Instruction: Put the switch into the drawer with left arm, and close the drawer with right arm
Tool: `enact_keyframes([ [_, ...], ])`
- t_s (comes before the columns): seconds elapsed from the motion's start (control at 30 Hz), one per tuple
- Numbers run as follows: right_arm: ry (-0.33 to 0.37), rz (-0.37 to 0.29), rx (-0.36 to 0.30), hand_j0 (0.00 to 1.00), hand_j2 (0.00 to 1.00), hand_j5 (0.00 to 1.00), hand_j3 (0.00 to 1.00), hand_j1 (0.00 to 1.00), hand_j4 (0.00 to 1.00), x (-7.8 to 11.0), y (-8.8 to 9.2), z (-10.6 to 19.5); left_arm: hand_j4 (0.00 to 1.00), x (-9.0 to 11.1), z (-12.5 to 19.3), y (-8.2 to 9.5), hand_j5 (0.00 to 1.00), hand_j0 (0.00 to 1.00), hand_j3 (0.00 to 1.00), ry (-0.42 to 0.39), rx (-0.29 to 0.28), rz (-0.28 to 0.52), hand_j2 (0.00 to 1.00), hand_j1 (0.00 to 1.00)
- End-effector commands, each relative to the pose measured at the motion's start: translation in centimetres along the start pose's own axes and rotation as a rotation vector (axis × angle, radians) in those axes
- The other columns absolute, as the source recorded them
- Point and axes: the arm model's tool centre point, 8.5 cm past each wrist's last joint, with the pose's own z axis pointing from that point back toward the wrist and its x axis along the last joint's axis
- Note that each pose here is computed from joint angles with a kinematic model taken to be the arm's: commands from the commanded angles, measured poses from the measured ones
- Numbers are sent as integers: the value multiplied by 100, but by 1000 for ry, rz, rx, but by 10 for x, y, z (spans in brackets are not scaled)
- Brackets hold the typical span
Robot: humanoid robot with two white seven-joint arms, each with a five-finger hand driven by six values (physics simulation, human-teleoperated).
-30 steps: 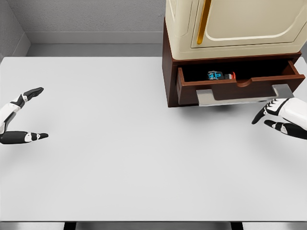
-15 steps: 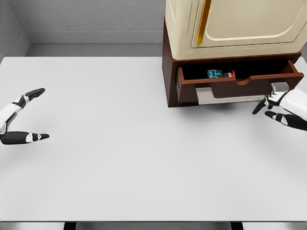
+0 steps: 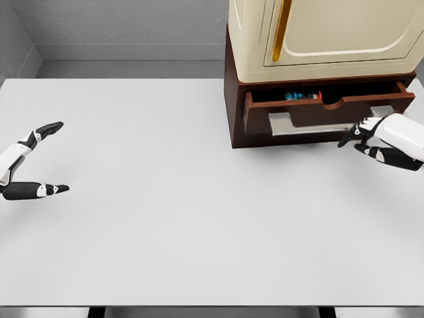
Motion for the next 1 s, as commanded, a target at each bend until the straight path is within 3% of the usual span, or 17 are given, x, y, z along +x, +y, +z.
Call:
enact_keyframes([
  [0.0,4,-19,15,53,53,53,53,53,53,-3,12,-2,100,0,0,1,100,100,100,-3,4,6,100,100],
  [0.3,21,-21,-12,55,55,55,55,55,55,-15,8,-12,100,0,0,1,100,100,100,-3,4,6,100,100],
  [0.73,-1,-27,-35,55,55,55,55,55,55,-17,8,-33,100,0,-1,1,100,100,100,1,1,2,100,100],
  [0.8,21,-6,-9,55,55,55,55,55,55,-20,2,-21,100,-1,0,1,100,100,100,3,2,3,100,100],
  [0.87,98,35,65,55,55,55,55,55,55,-31,-8,13,100,0,-1,0,100,100,100,-1,0,2,100,100],
  [0.97,175,40,124,55,55,55,55,55,55,-45,-6,39,100,0,-1,0,100,100,100,-1,1,3,100,100],
])
